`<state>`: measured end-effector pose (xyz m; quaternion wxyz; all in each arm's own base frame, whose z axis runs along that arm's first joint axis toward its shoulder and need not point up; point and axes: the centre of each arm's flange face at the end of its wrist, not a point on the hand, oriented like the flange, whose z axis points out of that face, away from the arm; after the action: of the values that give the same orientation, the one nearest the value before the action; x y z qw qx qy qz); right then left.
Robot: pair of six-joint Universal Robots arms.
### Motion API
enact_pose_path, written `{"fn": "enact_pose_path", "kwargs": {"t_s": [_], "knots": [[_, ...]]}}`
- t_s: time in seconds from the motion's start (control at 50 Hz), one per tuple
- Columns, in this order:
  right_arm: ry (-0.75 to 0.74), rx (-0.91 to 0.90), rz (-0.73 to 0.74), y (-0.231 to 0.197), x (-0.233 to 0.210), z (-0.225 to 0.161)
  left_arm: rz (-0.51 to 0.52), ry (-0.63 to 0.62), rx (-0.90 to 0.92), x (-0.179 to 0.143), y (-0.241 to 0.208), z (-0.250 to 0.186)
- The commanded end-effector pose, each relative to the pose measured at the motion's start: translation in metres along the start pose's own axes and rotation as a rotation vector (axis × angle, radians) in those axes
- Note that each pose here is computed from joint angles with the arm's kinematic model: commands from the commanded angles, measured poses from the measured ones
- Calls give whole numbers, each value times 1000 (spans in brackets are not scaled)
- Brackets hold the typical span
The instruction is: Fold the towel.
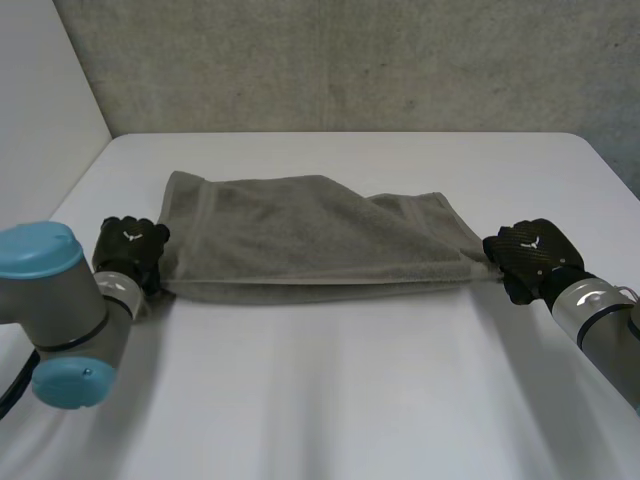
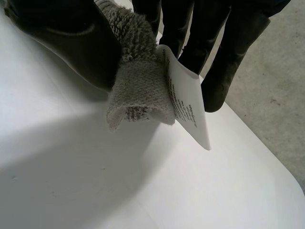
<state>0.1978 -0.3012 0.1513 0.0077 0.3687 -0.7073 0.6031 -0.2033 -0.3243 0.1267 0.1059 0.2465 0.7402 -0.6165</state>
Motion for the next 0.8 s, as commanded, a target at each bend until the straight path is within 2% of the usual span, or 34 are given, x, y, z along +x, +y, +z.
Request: {"fn": "enact_pose_path", "kwargs": {"t_s": [0.02,0.14,0.2,0.24,0.36,0.4,0.48,0.56,0.64,0.68,0.76,0.8], "knots": [[4,3,6,-2,1,-1,1,64,52,0,-12,-15],[-2,-2,12,-10,4,-5,33,100,77,-1,-21,-21],[15,26,2,-32,15,-15,65,95,88,-7,-30,-26],[47,71,-14,-60,29,-27,95,48,153,-23,-55,-34],[82,138,-16,-102,49,-48,115,-50,288,-54,-100,-53],[89,159,-15,-128,60,-63,117,-118,387,-74,-130,-70],[103,187,-29,-151,73,-75,122,-143,475,-85,-156,-87],[129,204,-53,-179,90,-88,130,-94,510,-89,-174,-99],[113,158,-64,-179,96,-84,127,-57,469,-86,-173,-94],[63,60,-88,-160,94,-59,123,5,372,-73,-155,-70],[4,0,-140,-147,81,-40,124,71,282,-57,-138,-46],[-41,-69,-188,-133,62,-21,125,136,194,-42,-122,-22]]}}
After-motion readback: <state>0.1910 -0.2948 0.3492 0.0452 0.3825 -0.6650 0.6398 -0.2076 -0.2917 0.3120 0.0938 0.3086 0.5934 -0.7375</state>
